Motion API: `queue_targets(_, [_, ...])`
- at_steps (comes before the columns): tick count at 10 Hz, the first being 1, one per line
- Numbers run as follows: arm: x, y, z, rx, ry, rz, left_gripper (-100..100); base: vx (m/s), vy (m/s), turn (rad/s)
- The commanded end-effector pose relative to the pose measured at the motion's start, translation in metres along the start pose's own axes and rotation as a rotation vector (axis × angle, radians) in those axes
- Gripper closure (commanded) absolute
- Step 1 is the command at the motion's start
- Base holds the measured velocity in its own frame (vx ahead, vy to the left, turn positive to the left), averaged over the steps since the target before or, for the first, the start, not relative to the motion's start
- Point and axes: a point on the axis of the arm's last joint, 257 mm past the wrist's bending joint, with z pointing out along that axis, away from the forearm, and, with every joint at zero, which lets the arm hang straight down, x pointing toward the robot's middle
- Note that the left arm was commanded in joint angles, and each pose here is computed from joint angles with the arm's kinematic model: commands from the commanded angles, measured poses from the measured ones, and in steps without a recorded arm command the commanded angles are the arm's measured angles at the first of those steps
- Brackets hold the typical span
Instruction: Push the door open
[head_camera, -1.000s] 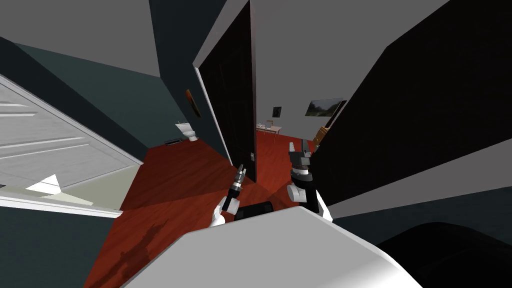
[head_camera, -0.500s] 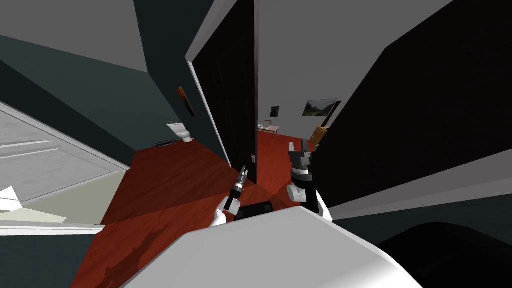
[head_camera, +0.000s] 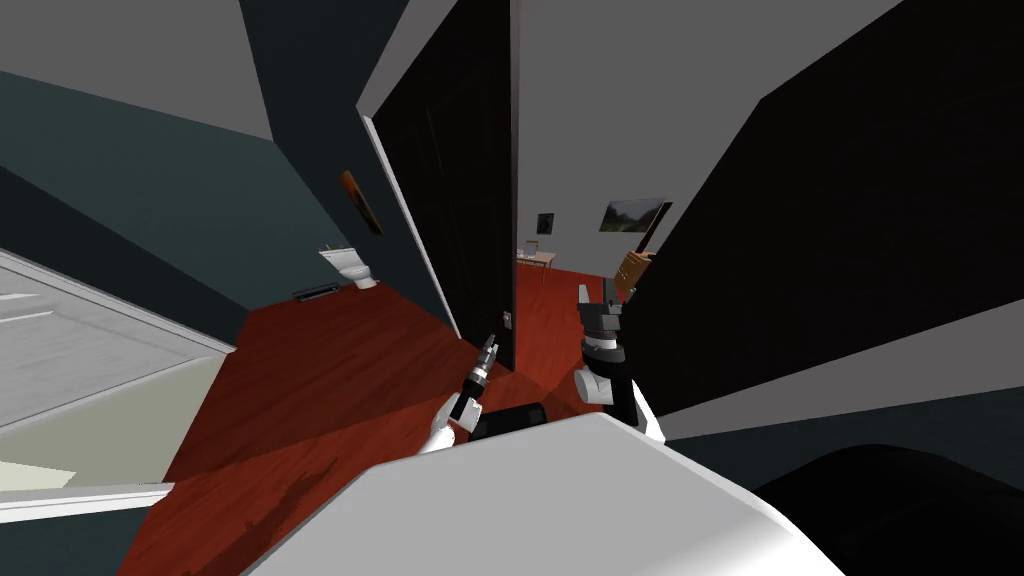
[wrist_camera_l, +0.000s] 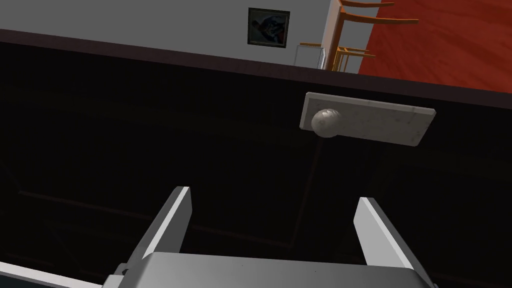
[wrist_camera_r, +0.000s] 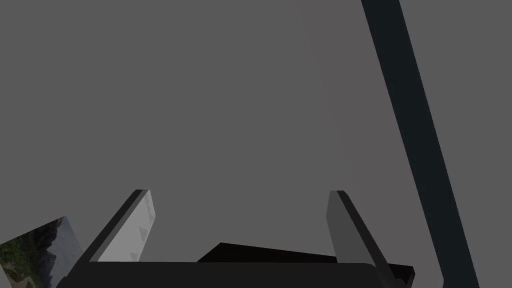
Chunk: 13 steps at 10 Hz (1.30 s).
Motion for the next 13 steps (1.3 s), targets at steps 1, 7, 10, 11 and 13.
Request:
queue_targets(1, [0.003, 0.007, -0.0003, -0.016, 0.012, 0.006, -100, 0.07, 0.059, -0.068])
queue_targets(7, [0.018, 0.039, -0.0033, -0.092, 0.071, 0.036, -100, 0.096, 0.088, -0.096])
queue_targets(10, [0.02, 0.044, -0.003, -0.106, 0.082, 0.042, -100, 0.066, 0.072, -0.067])
queue_targets(11, [0.017, 0.046, -0.0052, -0.11, 0.078, 0.047, -100, 0.096, -0.022, -0.024])
queue_targets(13, [0.015, 0.047, -0.007, -0.111, 0.074, 0.049, -100, 0.144, -0.077, -0.023])
